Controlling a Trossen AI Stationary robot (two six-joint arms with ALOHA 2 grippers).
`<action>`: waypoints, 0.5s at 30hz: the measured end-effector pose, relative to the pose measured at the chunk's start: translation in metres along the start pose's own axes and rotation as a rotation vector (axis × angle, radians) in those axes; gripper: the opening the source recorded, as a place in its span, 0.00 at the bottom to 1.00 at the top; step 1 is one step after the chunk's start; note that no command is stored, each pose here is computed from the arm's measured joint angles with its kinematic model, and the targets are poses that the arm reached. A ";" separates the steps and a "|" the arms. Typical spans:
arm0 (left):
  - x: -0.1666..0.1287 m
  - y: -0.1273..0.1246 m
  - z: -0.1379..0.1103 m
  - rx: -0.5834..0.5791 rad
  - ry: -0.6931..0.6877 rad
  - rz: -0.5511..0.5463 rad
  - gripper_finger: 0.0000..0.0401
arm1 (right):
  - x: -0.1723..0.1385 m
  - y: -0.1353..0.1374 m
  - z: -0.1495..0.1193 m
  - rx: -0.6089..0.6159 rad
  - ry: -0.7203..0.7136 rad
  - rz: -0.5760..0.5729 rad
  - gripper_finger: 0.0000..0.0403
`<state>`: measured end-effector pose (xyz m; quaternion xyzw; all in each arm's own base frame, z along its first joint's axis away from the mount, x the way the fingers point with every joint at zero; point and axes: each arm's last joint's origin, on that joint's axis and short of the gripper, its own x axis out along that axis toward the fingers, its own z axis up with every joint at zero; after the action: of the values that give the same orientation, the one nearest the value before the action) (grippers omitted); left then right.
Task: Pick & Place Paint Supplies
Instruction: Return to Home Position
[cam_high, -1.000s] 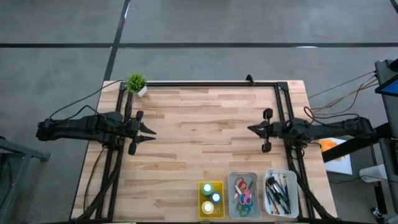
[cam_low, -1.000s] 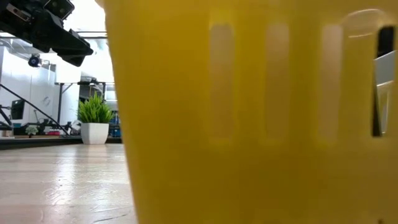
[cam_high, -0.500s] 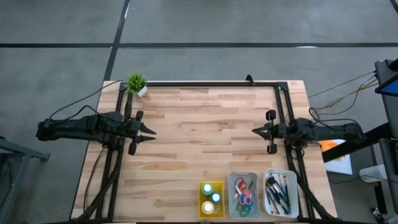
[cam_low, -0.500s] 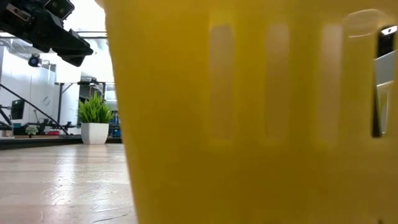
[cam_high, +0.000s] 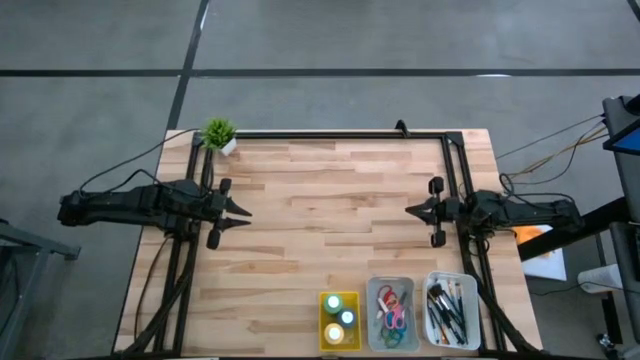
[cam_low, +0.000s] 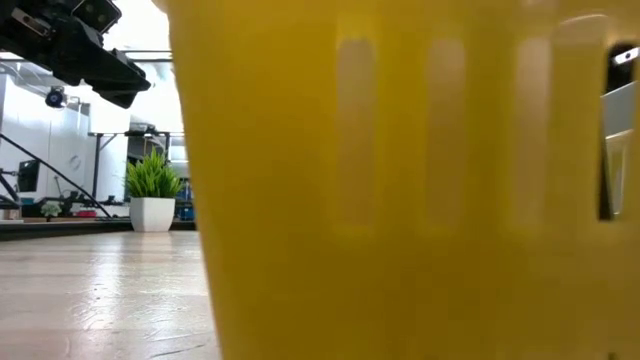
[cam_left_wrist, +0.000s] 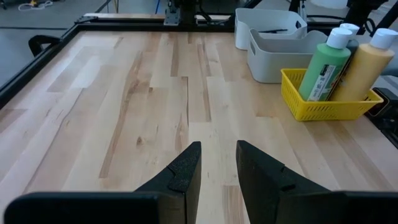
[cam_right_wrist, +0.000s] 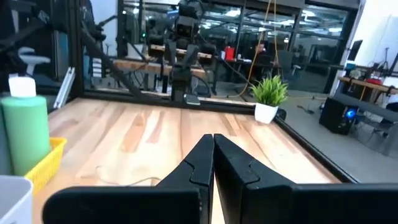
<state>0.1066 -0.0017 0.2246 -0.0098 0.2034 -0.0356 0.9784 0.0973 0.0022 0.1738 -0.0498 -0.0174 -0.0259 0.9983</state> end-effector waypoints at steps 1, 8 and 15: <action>0.000 0.000 0.000 0.000 -0.002 0.000 0.26 | 0.000 0.000 0.000 0.011 0.004 0.000 0.02; 0.000 0.000 0.000 0.002 -0.002 0.000 0.26 | 0.000 0.000 0.000 0.022 0.006 0.000 0.02; 0.000 0.000 0.000 0.003 -0.002 0.000 0.26 | 0.001 0.000 -0.001 0.022 0.009 0.000 0.02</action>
<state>0.1066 -0.0017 0.2248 -0.0083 0.2026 -0.0359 0.9786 0.0979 0.0023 0.1731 -0.0385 -0.0133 -0.0260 0.9988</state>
